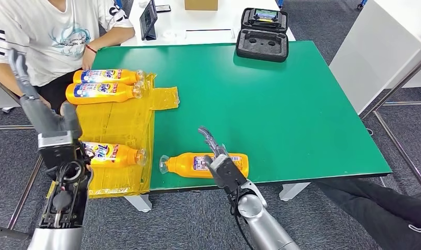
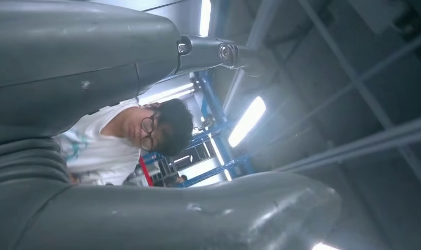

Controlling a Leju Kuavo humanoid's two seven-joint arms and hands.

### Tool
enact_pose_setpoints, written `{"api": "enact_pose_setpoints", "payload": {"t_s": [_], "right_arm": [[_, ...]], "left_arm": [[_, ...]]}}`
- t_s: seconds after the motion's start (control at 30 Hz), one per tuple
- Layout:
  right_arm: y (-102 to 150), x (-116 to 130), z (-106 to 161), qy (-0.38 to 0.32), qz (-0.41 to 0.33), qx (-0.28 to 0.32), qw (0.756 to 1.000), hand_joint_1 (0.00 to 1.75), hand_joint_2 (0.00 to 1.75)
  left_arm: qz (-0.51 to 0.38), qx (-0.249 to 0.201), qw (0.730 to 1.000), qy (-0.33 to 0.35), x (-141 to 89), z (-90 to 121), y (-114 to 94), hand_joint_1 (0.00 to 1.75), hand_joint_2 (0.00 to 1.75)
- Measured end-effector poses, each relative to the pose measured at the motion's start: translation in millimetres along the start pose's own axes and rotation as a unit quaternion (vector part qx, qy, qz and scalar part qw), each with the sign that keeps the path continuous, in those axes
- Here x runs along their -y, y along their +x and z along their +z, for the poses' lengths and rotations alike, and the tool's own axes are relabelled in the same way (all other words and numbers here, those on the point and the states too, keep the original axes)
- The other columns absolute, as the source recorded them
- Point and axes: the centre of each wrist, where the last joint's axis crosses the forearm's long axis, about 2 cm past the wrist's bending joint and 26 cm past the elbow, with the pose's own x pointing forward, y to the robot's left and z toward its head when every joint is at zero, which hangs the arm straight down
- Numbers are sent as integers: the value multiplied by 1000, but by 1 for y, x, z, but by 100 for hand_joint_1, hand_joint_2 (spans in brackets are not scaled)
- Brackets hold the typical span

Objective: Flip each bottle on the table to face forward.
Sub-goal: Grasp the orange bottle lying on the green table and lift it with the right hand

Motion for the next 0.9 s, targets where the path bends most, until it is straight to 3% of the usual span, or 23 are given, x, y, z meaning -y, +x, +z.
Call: {"api": "enact_pose_setpoints", "payload": {"t_s": [0.2,0.5,0.73,0.9], "right_arm": [[9,50,-3,28,103,-47,993,0,175],[17,88,-5,46,177,-68,981,0,175],[38,130,-38,115,273,-116,948,0,175],[45,144,-62,183,295,-145,927,0,175]], "left_arm": [[54,-78,995,22,-8,36,12,0,0],[84,-137,987,19,-15,70,24,0,0],[80,-173,982,10,-35,103,37,0,0],[67,-174,982,16,-44,105,35,0,0]]}}
